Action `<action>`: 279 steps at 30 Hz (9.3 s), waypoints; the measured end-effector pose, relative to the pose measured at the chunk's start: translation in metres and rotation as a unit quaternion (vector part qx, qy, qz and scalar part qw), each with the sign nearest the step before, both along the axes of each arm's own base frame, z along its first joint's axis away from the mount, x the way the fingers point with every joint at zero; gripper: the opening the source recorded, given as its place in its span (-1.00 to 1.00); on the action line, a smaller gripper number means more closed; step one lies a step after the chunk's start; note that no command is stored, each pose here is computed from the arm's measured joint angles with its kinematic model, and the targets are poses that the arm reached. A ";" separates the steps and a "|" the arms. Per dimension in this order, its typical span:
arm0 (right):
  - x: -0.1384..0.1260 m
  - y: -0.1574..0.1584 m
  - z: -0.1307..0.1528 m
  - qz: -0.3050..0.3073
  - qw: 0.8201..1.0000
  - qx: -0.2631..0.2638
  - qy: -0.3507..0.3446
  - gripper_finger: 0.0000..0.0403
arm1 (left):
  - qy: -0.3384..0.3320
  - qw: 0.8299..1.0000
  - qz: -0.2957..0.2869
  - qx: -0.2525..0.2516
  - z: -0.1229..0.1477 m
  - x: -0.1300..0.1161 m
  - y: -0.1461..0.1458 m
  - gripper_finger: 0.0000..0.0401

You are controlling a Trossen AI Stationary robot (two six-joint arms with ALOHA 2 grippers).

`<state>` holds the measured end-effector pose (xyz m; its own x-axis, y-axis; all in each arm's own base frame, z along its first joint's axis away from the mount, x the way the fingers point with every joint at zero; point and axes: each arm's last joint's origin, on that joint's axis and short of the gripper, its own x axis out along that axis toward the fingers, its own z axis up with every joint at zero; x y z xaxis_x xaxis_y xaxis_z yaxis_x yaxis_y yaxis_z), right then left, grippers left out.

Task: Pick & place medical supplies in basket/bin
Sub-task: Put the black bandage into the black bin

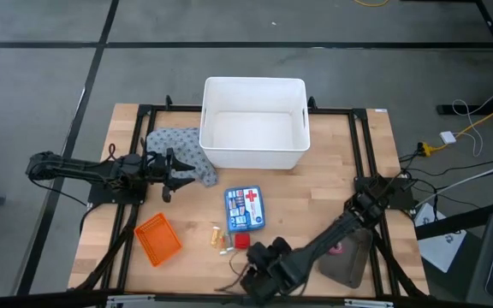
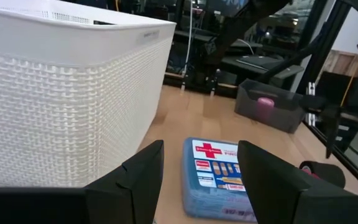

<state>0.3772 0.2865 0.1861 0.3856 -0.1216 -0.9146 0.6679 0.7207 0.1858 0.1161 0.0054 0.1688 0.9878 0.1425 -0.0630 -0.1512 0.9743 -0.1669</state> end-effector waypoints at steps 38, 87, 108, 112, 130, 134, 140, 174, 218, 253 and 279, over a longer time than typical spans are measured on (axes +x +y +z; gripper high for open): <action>0.012 -0.032 -0.023 -0.061 0.994 0.063 0.058 0.15 | 0.015 1.000 0.002 -0.012 -0.003 0.000 0.000 0.00; -0.031 -0.019 0.101 -0.061 0.995 0.004 0.084 -0.54 | 0.007 1.000 -0.008 -0.011 -0.001 0.000 -0.001 0.00; -0.045 -0.009 0.067 0.014 0.988 -0.057 0.146 0.09 | 0.010 1.000 -0.020 -0.007 -0.002 0.000 -0.001 0.00; -0.048 -0.008 0.039 0.018 0.980 -0.038 0.194 0.17 | 0.010 1.000 -0.021 -0.011 -0.002 0.000 -0.001 0.00; -0.047 -0.017 0.003 0.030 0.975 -0.061 0.212 0.12 | 0.010 1.000 -0.015 -0.008 -0.002 0.000 -0.001 0.00; -0.044 -0.020 0.003 0.029 0.975 -0.062 0.210 0.12 | 0.014 1.000 -0.015 -0.008 -0.002 0.000 -0.001 0.00; -0.042 -0.021 0.003 0.027 0.976 -0.062 0.208 0.12 | 0.022 1.000 -0.015 -0.007 -0.004 0.000 -0.001 0.00; -0.048 -0.045 -0.012 -0.004 0.973 -0.056 0.223 -0.91 | 0.026 1.000 -0.006 -0.007 -0.005 0.000 0.000 0.00; -0.217 0.010 0.040 -0.158 0.972 0.058 0.162 -0.82 | 0.026 1.000 -0.008 -0.003 -0.005 0.000 0.000 0.00; -0.209 0.008 0.028 -0.145 0.973 0.080 0.163 0.11 | 0.025 1.000 -0.008 0.001 -0.005 0.000 0.000 0.00; -0.195 -0.004 0.026 -0.133 0.968 0.077 0.199 0.07 | 0.029 1.000 -0.009 0.000 -0.005 0.000 -0.001 0.00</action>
